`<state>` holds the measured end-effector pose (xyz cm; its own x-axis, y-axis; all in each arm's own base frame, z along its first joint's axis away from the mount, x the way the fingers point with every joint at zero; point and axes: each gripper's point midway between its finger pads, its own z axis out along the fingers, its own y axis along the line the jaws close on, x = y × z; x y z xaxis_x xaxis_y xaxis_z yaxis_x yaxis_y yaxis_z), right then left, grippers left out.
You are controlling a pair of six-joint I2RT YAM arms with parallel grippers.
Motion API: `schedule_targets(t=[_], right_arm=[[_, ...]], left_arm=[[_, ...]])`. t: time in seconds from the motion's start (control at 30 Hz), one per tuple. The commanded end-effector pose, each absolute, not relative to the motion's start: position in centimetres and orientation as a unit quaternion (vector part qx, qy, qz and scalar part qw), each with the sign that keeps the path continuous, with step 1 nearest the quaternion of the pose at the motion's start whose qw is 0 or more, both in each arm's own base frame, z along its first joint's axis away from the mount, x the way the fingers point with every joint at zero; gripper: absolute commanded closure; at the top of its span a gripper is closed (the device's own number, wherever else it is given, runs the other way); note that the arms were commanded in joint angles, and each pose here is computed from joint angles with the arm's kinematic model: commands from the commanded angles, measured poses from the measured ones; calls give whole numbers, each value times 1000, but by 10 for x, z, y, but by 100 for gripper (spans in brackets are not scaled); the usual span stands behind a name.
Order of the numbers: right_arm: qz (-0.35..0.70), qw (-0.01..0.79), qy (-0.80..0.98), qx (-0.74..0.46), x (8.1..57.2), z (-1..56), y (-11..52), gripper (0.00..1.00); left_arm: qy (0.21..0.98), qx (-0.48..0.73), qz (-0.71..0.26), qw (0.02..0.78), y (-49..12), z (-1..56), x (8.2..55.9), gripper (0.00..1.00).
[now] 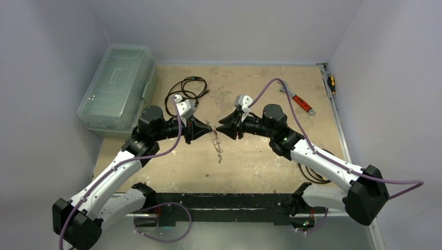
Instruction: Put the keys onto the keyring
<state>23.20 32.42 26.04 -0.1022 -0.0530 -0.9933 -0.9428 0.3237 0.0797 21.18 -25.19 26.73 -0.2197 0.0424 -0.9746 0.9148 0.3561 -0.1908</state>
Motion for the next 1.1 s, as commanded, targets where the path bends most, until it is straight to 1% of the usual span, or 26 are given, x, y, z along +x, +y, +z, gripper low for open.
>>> schedule_targets(t=[0.0,0.1,0.23,0.77,1.07], right_arm=[[432,571,553,-427,218,303,324,60],[445,567,535,-440,209,303,324,57],[459,566,512,-454,201,303,327,56],[490,542,489,-476,184,299,330,57],[471,554,516,-453,199,291,329,58]], left_arm=[[603,389,-437,543,-254,299,208,100],[597,392,-442,543,-254,301,205,100],[591,395,-446,544,-255,304,202,100],[593,391,-441,548,-253,304,202,100],[590,392,-441,551,-252,306,201,100]])
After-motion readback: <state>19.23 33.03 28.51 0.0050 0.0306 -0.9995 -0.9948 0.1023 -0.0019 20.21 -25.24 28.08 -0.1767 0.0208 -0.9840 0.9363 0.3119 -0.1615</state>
